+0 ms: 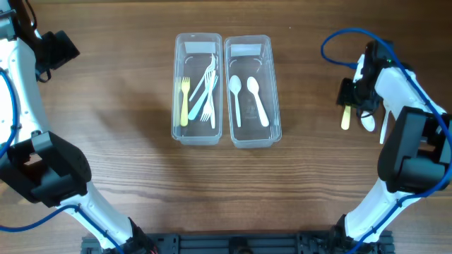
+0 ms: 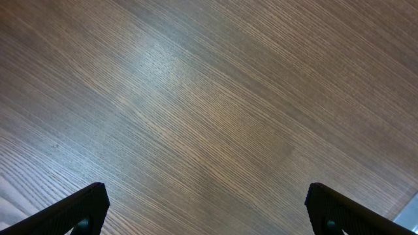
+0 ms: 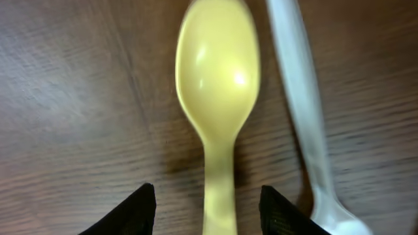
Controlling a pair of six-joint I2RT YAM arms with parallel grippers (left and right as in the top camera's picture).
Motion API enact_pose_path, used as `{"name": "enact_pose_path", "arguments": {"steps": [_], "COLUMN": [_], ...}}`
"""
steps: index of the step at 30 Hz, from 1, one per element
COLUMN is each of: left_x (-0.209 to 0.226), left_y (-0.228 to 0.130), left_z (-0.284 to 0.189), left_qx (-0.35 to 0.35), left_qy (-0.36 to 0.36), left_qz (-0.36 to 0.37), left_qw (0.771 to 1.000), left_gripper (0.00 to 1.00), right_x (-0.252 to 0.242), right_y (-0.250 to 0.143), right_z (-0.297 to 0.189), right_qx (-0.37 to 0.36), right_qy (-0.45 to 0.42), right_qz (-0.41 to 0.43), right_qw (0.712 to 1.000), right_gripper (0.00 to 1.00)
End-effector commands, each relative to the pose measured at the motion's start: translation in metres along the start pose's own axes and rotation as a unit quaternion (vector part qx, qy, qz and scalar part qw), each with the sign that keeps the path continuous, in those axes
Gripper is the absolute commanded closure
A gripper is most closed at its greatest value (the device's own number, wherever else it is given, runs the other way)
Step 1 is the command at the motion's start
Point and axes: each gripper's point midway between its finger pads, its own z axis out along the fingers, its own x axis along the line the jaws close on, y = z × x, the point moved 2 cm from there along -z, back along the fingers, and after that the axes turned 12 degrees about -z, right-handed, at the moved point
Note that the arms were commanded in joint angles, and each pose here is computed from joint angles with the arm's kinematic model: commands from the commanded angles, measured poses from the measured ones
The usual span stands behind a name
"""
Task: Pack container
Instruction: 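Lower right gripper onto the yellow spoon and grasp it, then carry the yellow spoon into the right container and release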
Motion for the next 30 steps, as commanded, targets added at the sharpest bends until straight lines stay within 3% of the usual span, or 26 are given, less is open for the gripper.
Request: {"name": "enact_pose_path", "arguments": {"steps": [1, 3, 5, 8, 12, 15, 18, 25, 30], "left_x": [0.003, 0.003, 0.003, 0.003, 0.003, 0.003, 0.003, 0.003, 0.003], "left_y": [0.004, 0.004, 0.004, 0.004, 0.004, 0.004, 0.004, 0.004, 0.004], "left_z": [-0.012, -0.012, -0.012, -0.012, -0.012, -0.012, -0.012, -0.012, -0.012], "left_qx": [-0.016, -0.016, -0.016, -0.016, -0.016, -0.016, -0.016, -0.016, -0.016], "left_qy": [-0.002, -0.002, -0.002, -0.002, -0.002, -0.002, -0.002, -0.002, -0.002], "left_qz": [-0.003, -0.003, -0.003, -0.003, -0.003, -0.003, -0.003, -0.003, -0.003], "left_qw": [1.000, 1.000, 1.000, 1.000, 1.000, 1.000, 1.000, 1.000, 1.000], "left_gripper": [0.00, 0.00, 0.00, 0.00, 0.00, 0.00, 0.00, 0.00, 0.00], "right_x": [0.007, 0.008, 0.008, 0.006, 0.007, 0.045, 0.090, 0.235, 0.268], "right_y": [-0.016, -0.023, -0.023, -0.008, 0.053, 0.097, 0.116, 0.082, 0.049], "right_z": [0.015, 0.020, 0.020, 0.012, -0.045, -0.103, -0.142, -0.148, -0.117], "right_qx": [0.019, 0.026, 0.025, 0.008, -0.059, -0.123, -0.159, -0.147, -0.118], "right_qy": [0.018, 0.019, 0.019, 0.017, 0.030, 0.088, 0.115, 0.137, 0.097], "right_qz": [0.002, 0.003, 0.002, 0.002, -0.012, -0.051, -0.092, -0.240, -0.261], "right_qw": [1.000, 0.999, 1.000, 1.000, 0.998, 0.987, 0.976, 0.950, 0.953], "right_gripper": [0.50, 0.50, 0.76, 0.96, 0.96, 0.96, 0.96, 0.96, 0.96]}}
